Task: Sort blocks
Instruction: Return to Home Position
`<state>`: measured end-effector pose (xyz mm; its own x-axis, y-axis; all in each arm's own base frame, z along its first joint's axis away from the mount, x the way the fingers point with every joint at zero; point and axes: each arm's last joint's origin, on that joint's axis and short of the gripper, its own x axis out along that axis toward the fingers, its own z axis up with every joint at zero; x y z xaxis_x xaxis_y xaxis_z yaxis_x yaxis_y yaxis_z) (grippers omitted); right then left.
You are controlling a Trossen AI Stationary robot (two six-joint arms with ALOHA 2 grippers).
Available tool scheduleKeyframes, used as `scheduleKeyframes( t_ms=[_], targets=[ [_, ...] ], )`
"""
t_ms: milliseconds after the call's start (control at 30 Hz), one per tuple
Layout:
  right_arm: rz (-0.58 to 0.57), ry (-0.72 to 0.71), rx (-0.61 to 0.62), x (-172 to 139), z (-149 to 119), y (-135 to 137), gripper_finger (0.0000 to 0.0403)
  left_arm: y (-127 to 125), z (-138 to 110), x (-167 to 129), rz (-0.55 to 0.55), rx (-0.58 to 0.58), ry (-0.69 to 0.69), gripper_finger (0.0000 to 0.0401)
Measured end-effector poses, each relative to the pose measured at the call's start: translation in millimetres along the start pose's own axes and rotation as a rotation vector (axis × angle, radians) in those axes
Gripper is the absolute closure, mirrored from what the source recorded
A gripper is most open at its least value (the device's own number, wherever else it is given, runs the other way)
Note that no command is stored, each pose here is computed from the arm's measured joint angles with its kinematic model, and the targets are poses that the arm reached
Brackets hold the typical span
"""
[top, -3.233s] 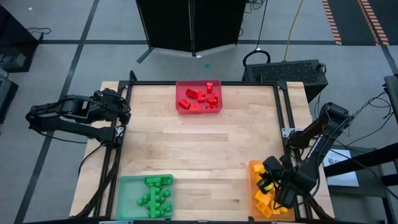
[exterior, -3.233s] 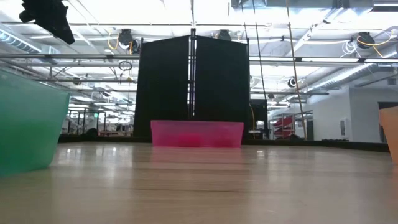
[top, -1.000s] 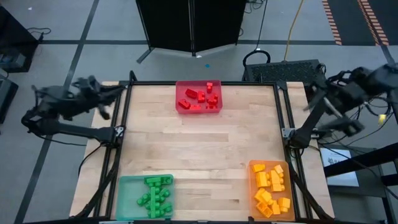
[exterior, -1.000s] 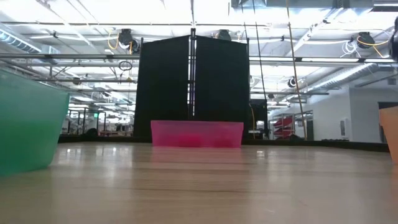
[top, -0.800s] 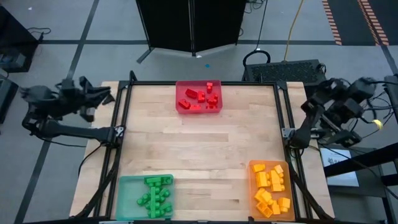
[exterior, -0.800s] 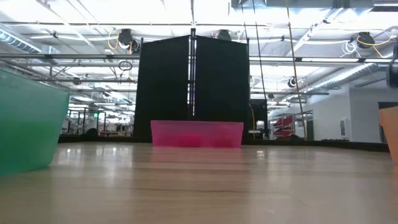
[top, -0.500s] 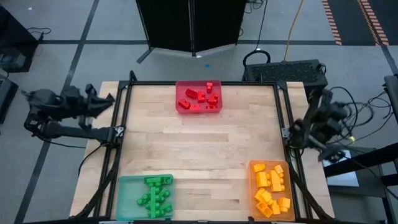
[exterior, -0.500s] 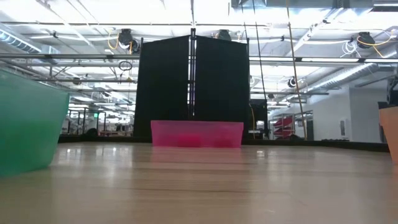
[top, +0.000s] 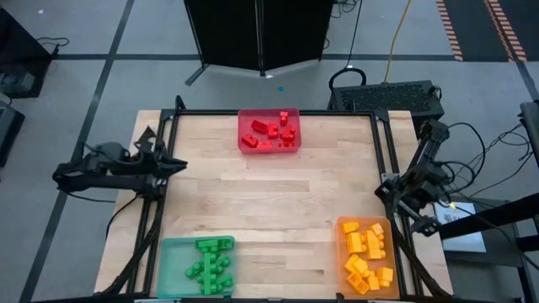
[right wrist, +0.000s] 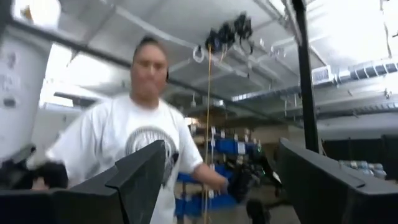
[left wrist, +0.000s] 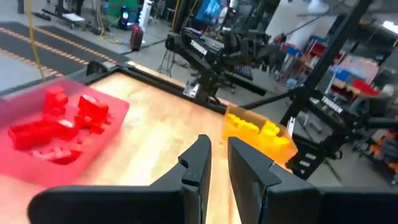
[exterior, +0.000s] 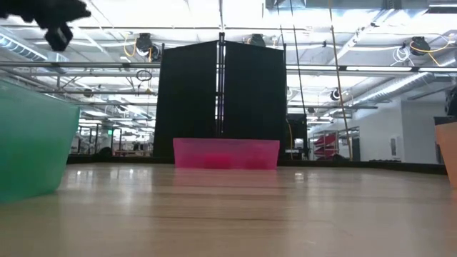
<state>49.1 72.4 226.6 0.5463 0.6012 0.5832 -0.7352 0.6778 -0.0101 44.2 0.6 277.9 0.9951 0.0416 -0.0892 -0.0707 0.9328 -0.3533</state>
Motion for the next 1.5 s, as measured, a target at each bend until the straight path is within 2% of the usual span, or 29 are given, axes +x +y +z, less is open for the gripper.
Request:
scheduleKeyframes(
  t_ms=[100, 167, 367, 467, 567, 700, 767, 833, 933, 1000, 1133, 1300, 1400, 1500],
  targets=[
    [0.004, 0.066, -0.033, 1, -8, 1, 0.0112, 7, -19, 3, 0.001, -0.036, 0.002, 0.0342],
    [-0.042, 0.114, -0.045, 2, -13, 0, 0.0112, 10, -27, 9, 0.012, -0.038, 0.027, 0.0342],
    [-0.398, 0.242, -0.094, 5, -27, -14, 0.0112, 15, -44, 22, 0.028, -0.014, 0.043, 0.0342],
    [-0.475, 0.227, -0.151, 7, -27, -21, 0.0112, 20, -51, 27, 0.106, -0.002, 0.033, 0.0342],
    [-0.467, 0.173, -0.240, 11, -23, -30, 0.0112, 25, -58, 32, 0.182, 0.004, 0.016, 0.0342],
    [-0.418, 0.136, -0.387, 14, -22, -45, 0.0112, 27, -65, 42, 0.175, 0.050, -0.067, 0.0342],
    [-0.442, 0.150, -0.381, 13, -24, -55, 0.0112, 26, -63, 44, 0.152, 0.060, -0.130, 0.0342],
    [-0.474, 0.156, -0.320, 11, -26, -66, 0.0112, 25, -62, 44, 0.123, 0.073, -0.129, 0.0342],
    [-0.404, 0.138, -0.257, 7, -21, -77, 0.0112, 18, -49, 37, 0.044, 0.099, -0.148, 0.0342],
    [-0.314, 0.113, -0.262, 9, -11, -81, 0.0112, 13, -35, 29, 0.009, 0.137, -0.180, 0.0342],
    [-0.240, 0.085, -0.272, 12, 14, -88, 0.0112, 6, -13, 11, 0.023, 0.215, -0.181, 0.0342],
    [-0.154, 0.199, -0.172, 23, 55, -88, 0.0112, 5, -4, -3, 0.064, 0.235, -0.121, 0.0342],
    [-0.149, 0.291, -0.126, 29, 84, -75, 0.0112, 6, -4, -4, 0.096, 0.226, -0.113, 0.0342],
    [-0.174, 0.320, -0.146, 26, 107, -50, 0.0112, 8, -9, -1, 0.118, 0.189, -0.095, 0.0342]
  ],
)
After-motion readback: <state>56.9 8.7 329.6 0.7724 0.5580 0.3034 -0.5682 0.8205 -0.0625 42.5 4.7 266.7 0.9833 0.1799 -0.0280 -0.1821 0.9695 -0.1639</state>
